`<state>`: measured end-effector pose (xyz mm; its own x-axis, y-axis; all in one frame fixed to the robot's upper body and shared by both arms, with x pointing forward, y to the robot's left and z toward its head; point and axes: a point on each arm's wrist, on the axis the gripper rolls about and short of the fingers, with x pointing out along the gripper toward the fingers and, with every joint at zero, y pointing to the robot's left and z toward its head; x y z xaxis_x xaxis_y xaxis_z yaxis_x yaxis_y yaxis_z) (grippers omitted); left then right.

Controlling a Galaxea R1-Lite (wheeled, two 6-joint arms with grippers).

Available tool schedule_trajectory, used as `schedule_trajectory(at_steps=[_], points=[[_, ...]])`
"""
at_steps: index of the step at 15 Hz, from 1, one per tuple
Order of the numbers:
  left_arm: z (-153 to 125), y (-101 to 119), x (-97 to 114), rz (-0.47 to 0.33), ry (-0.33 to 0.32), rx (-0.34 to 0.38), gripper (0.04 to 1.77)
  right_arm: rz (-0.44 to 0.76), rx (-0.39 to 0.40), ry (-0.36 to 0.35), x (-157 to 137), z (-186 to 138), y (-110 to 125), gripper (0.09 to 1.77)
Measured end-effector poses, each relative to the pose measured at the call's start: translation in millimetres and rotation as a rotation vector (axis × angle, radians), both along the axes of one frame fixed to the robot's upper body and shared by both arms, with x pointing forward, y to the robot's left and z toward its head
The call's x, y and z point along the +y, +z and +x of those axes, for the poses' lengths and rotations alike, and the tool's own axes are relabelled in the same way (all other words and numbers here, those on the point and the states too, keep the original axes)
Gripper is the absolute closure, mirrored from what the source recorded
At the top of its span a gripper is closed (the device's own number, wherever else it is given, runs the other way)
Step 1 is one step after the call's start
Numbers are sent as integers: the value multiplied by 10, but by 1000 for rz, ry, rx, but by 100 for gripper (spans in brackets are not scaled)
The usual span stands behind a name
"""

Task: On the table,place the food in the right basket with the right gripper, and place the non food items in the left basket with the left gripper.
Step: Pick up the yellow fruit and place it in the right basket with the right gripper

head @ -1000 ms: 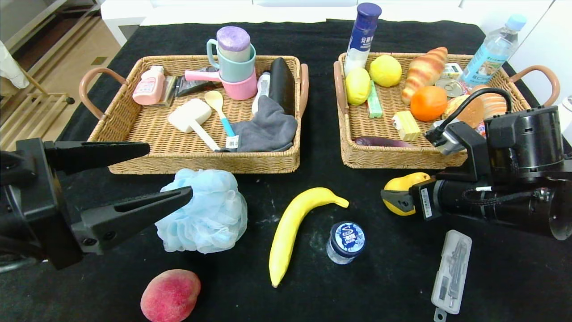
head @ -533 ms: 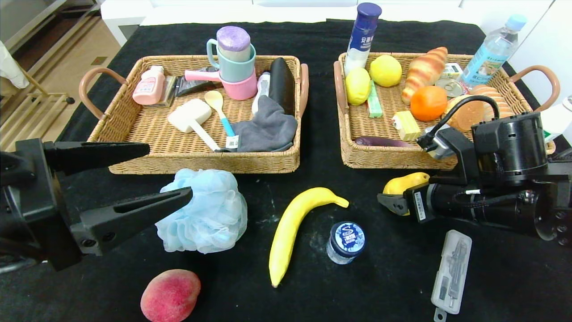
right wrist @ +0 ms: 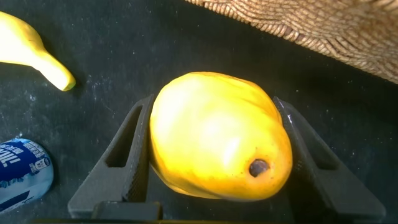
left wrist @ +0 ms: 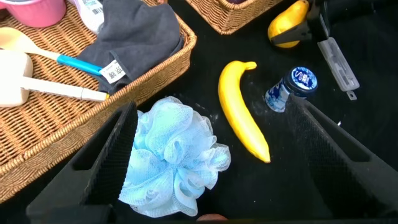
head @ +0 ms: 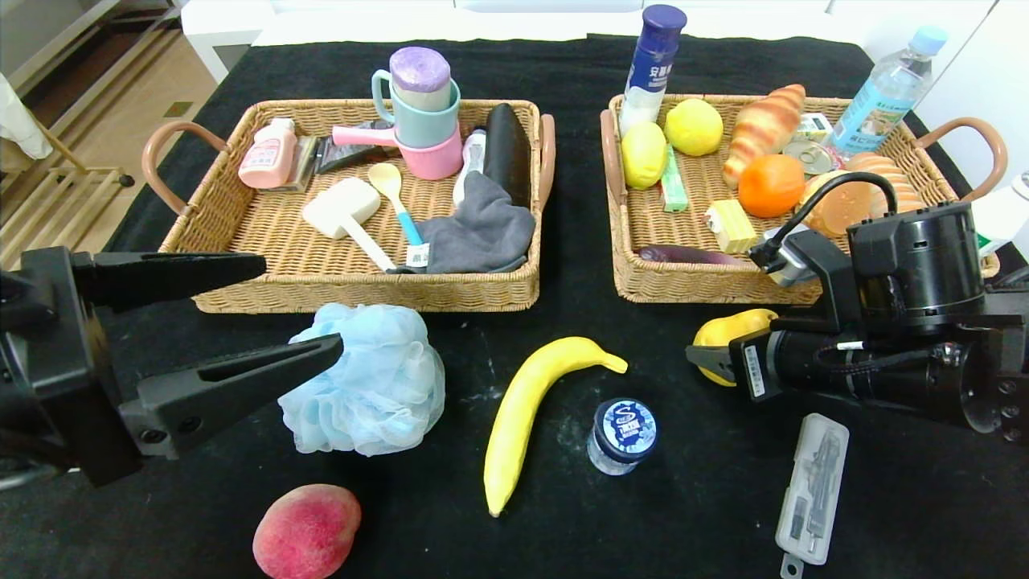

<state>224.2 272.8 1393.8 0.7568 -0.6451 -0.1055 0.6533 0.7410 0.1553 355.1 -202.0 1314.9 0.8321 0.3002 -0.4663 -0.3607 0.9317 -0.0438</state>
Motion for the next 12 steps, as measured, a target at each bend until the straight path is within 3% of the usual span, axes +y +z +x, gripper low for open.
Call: schedule_trajectory(at_steps=[12], points=[[-4, 3, 3, -2, 1, -1, 9, 22, -22, 9, -16, -92, 91, 65]])
